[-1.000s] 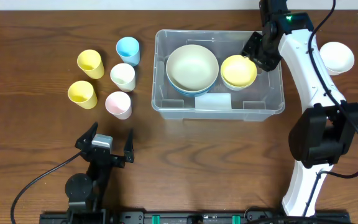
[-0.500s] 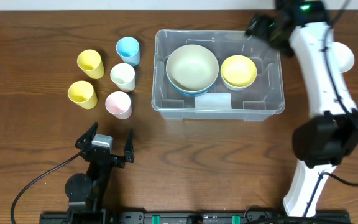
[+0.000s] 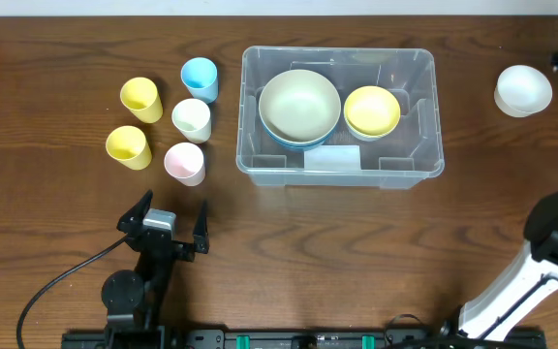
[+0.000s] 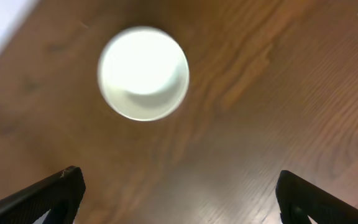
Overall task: Pack container
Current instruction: 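Open the right gripper and move it to the white bowl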
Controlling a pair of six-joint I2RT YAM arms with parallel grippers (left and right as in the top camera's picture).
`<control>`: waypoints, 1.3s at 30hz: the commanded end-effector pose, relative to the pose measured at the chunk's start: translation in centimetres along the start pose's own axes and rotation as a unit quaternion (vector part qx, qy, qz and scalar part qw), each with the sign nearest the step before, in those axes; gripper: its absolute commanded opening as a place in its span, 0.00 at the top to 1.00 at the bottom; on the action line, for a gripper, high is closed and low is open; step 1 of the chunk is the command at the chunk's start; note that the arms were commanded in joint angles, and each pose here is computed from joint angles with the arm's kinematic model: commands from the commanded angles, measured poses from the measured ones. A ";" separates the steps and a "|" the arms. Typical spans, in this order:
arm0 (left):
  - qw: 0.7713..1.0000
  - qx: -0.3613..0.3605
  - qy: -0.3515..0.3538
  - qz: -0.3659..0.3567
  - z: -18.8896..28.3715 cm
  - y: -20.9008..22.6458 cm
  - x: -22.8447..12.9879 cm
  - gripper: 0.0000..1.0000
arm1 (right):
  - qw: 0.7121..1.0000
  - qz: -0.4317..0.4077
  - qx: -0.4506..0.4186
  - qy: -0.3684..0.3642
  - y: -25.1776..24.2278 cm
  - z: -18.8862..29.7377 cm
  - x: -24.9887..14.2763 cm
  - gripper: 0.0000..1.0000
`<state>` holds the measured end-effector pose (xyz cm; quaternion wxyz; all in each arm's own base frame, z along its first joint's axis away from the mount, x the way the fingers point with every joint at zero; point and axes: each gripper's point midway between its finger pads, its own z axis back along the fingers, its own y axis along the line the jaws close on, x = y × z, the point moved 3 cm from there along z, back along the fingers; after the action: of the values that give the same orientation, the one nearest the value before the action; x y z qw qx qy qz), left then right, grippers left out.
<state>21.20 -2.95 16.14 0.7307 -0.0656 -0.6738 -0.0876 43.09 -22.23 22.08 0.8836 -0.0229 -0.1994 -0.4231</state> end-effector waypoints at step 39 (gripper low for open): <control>1.000 -0.002 0.022 0.006 -0.1 0.0 -1.5 0.02 | 0.925 0.362 0.026 0.112 4.2 -16.1 -5.6 0.10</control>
<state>21.20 -2.95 16.13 0.7309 -0.0656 -0.6737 -0.0875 48.66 -19.07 6.03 0.9922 -0.0257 -0.0965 -0.0751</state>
